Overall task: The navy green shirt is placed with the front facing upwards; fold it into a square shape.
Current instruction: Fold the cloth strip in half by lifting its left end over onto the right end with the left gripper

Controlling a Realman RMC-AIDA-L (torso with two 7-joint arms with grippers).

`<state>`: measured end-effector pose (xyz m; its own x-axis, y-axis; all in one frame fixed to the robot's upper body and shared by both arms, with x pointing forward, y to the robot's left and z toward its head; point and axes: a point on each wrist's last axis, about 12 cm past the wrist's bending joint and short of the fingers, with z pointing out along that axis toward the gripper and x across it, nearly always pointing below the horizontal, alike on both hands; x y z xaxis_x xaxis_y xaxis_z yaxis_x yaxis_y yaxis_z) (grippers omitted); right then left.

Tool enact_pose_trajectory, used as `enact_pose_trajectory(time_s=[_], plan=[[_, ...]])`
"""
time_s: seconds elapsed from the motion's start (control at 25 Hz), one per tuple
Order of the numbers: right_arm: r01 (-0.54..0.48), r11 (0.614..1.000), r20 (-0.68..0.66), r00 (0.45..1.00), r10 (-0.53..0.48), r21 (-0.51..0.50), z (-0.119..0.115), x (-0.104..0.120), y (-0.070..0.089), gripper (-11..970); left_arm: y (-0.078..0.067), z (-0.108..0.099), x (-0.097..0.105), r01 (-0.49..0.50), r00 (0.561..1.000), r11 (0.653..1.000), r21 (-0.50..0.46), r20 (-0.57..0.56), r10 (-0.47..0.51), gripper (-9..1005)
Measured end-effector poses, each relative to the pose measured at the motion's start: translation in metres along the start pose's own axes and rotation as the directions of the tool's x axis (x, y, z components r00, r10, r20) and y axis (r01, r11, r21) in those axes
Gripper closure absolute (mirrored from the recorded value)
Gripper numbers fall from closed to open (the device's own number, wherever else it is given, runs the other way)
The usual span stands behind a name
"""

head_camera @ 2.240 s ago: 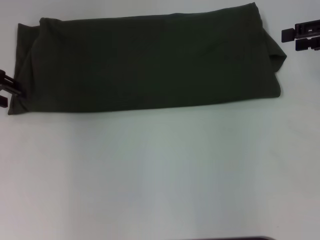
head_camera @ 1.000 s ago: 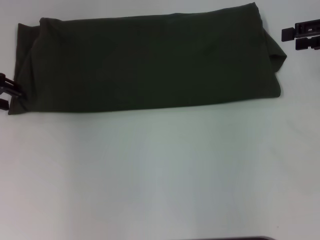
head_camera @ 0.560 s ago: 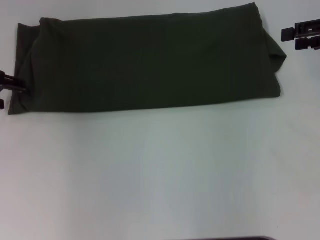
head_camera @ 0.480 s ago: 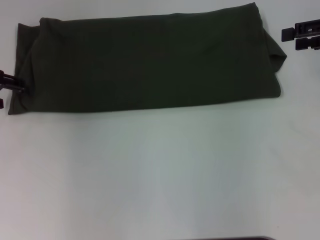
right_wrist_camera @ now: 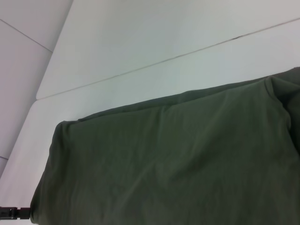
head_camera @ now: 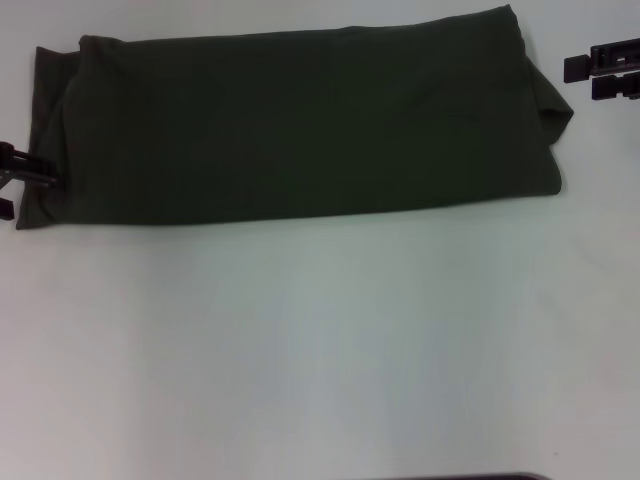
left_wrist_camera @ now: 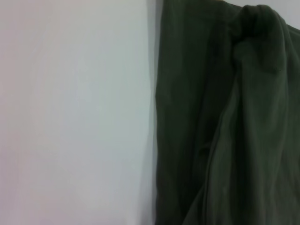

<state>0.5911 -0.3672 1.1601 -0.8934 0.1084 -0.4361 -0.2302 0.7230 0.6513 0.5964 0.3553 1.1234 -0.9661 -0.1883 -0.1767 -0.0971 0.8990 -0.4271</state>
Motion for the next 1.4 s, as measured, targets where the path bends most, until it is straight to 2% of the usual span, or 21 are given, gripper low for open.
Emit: enact_pose_trajectory(time_s=[1.0, 1.4], plan=[[0.002, 1.0, -0.003, 1.0, -0.002, 0.004, 0.0, 0.0, 0.0, 180, -0.004, 0.017, 0.002, 0.015, 1.0, 1.0, 0.0, -0.003, -0.015, 168], [0.0, 1.0, -0.003, 1.0, 0.0, 0.005, -0.001, 0.001, -0.001, 180, -0.018, 0.022, -0.002, -0.014, 1.0, 1.0, 0.023, -0.01, 0.015, 173]])
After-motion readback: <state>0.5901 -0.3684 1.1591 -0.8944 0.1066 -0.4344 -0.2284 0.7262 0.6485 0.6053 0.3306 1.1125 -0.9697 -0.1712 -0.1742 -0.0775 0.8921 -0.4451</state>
